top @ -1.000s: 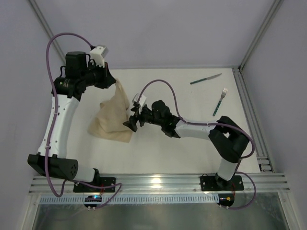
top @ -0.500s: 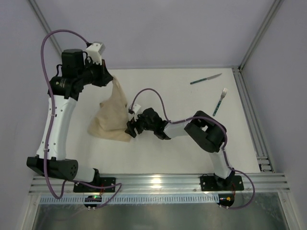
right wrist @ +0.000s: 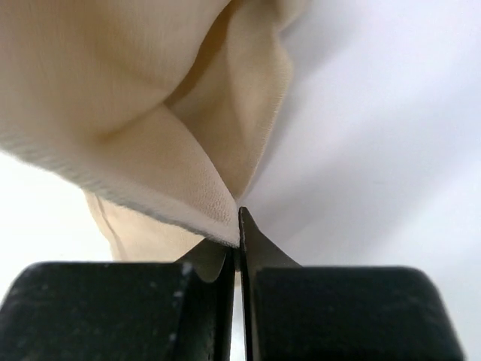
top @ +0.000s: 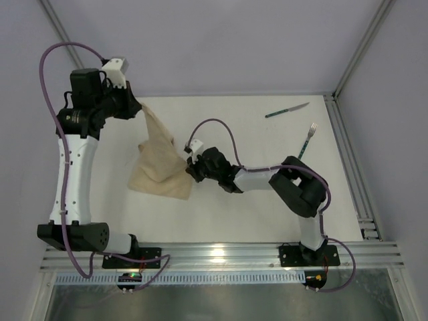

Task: Fold the napkin into a case and place the utensils inside
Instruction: Flatten out the crumpled napkin at the center of the board.

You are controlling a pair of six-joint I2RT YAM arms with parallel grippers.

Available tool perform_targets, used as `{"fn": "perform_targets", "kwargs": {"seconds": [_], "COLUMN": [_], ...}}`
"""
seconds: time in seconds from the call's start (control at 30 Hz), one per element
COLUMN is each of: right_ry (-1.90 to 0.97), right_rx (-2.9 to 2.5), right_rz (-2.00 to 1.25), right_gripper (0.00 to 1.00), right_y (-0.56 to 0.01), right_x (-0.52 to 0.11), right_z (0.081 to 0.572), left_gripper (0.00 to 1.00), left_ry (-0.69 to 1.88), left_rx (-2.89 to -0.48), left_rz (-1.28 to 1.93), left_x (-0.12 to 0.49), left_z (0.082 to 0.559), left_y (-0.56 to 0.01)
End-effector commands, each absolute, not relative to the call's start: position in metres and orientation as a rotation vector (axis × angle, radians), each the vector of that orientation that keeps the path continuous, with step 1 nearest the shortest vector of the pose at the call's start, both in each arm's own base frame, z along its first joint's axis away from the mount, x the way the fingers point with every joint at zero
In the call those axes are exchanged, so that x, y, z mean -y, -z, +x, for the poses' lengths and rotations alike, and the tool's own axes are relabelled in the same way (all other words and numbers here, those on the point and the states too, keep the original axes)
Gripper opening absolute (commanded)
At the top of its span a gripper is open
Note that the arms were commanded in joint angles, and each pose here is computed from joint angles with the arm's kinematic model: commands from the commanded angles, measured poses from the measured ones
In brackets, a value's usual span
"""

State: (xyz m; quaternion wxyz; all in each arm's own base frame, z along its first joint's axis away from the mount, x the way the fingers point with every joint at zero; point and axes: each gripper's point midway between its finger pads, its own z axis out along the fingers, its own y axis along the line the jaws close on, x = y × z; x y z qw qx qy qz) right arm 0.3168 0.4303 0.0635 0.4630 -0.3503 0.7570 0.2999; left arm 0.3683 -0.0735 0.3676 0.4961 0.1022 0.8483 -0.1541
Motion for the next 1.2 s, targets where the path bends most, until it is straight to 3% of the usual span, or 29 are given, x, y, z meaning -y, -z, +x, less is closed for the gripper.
{"fn": "perform_targets", "kwargs": {"seconds": [0.0, 0.17, 0.4, 0.67, 0.9, 1.07, 1.17], "right_ry": [-0.480, -0.123, 0.197, 0.100, -0.131, -0.295, -0.282], "right_rx": [-1.742, -1.744, -1.691, -1.592, -1.594, -1.530, -1.507], "right_rz": [-0.706, -0.624, -0.645, -0.604, -0.604, -0.573, -0.564], "right_gripper": [0.04, 0.04, 0.04, 0.04, 0.04, 0.04, 0.04], "right_y": [-0.161, -0.226, -0.332, -0.414, -0.438, -0.471, -0.478], "right_x": [-0.379, -0.286, -0.220, -0.183, -0.179, -0.181, -0.185], "right_z": [0.366, 0.396, 0.385, 0.307, 0.248, 0.227, 0.235], "left_gripper": [0.00, 0.00, 0.00, 0.00, 0.00, 0.00, 0.00], "left_ry": [0.320, 0.256, 0.173, 0.244, 0.322, 0.270, 0.254], "left_rx": [-1.972, -1.917, -1.846, -1.832, -1.791, -1.767, -1.791], "left_rz": [0.159, 0.116, 0.179, 0.345, 0.451, 0.411, 0.340], "left_x": [0.037, 0.010, 0.007, 0.035, 0.060, 0.053, 0.041], "left_z": [0.362, 0.350, 0.327, 0.269, 0.214, 0.215, 0.245], "left_y": [-0.398, -0.420, -0.458, -0.470, -0.491, -0.504, -0.499]}}
